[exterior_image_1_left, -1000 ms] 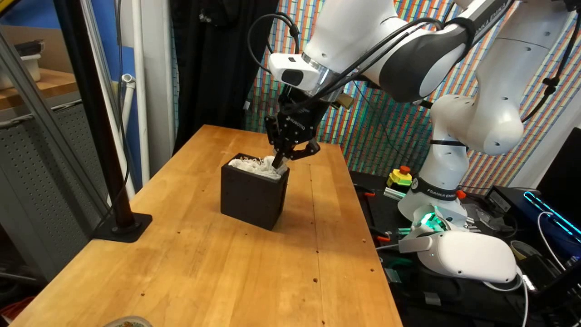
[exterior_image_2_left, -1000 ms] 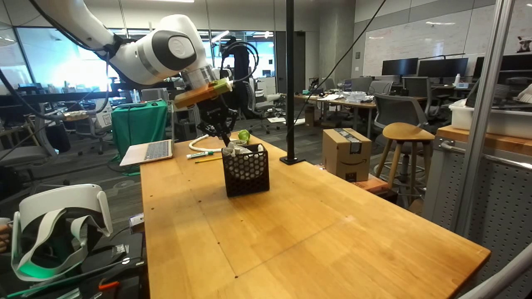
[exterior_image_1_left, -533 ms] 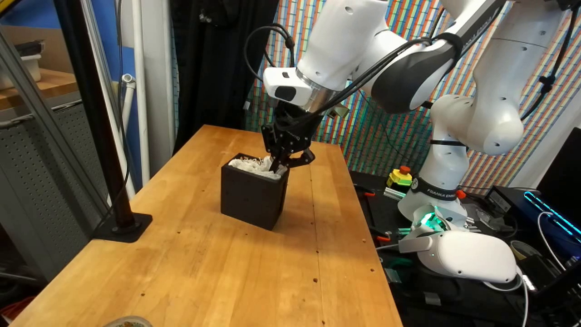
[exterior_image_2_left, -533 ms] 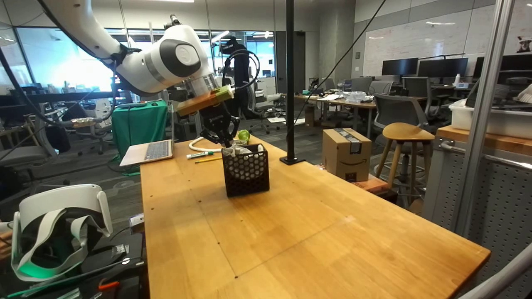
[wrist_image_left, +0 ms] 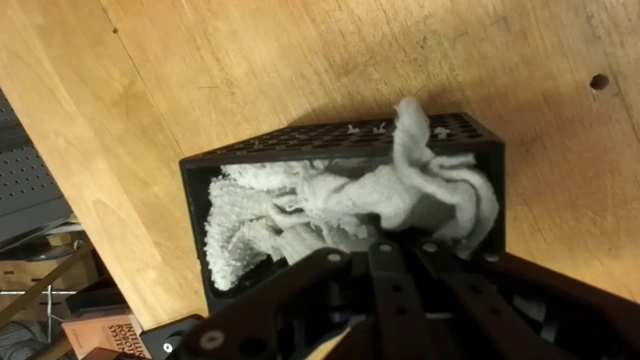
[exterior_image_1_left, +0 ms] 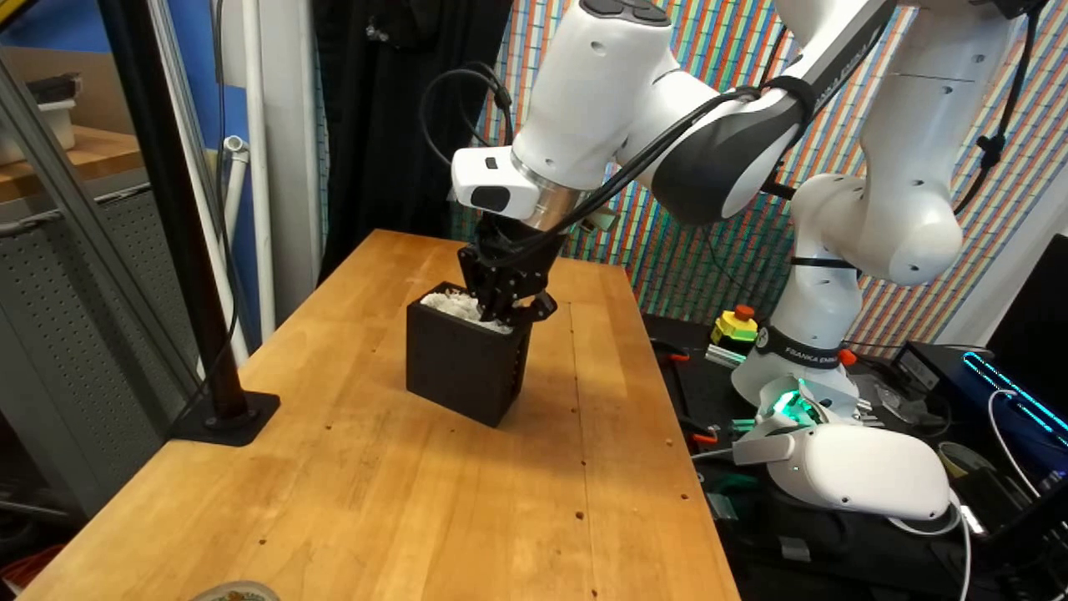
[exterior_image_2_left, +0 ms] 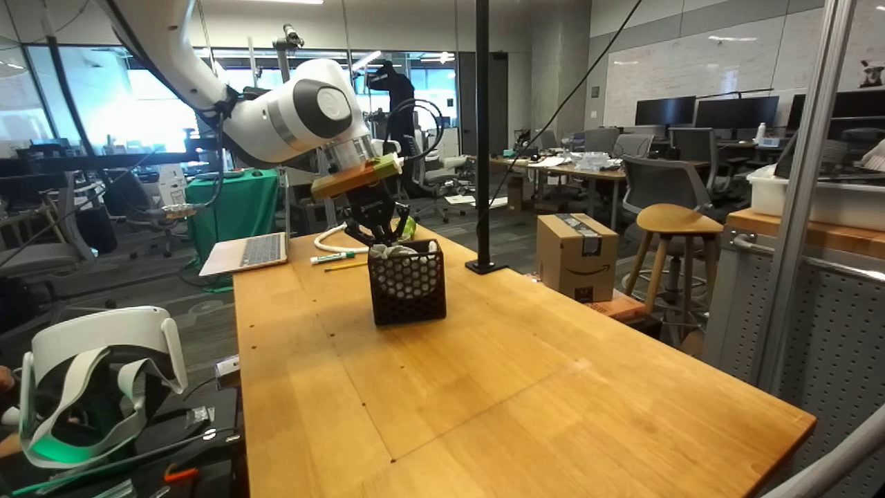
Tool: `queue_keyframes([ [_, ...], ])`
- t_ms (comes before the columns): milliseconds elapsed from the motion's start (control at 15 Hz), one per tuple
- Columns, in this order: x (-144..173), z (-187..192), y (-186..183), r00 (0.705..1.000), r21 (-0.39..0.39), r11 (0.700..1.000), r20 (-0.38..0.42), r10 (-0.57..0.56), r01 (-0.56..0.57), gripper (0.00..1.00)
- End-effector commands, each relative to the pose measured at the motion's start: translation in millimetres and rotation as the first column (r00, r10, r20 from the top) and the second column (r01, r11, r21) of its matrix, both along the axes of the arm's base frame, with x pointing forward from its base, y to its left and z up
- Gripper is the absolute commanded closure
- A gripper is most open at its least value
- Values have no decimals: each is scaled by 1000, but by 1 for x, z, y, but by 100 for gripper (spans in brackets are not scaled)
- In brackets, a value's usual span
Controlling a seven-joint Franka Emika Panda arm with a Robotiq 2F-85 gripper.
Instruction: Put the white towel in the black box
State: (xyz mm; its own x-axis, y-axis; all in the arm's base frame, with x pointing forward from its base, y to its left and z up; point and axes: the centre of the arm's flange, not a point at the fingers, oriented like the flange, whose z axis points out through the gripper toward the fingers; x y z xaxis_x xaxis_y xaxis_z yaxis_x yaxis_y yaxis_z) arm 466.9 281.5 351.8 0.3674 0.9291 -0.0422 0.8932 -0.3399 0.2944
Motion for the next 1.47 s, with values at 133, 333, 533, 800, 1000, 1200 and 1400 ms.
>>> queue_keyframes([
  [133, 46, -38, 24, 989, -81, 996, -139, -43, 32, 97],
  [333, 62, -55, 21, 970, -132, 990, -227, -87, 58, 95],
  [533, 72, -64, 14, 942, -158, 985, -314, -120, 73, 96],
  [800, 78, -55, 5, 914, -141, 986, -383, -135, 87, 95],
  [1000, 73, -41, -7, 899, -113, 989, -416, -134, 95, 95],
  [1200, 61, -26, -19, 899, -81, 992, -420, -125, 100, 95],
  [1400, 45, -2, -27, 909, -36, 995, -404, -98, 91, 95],
])
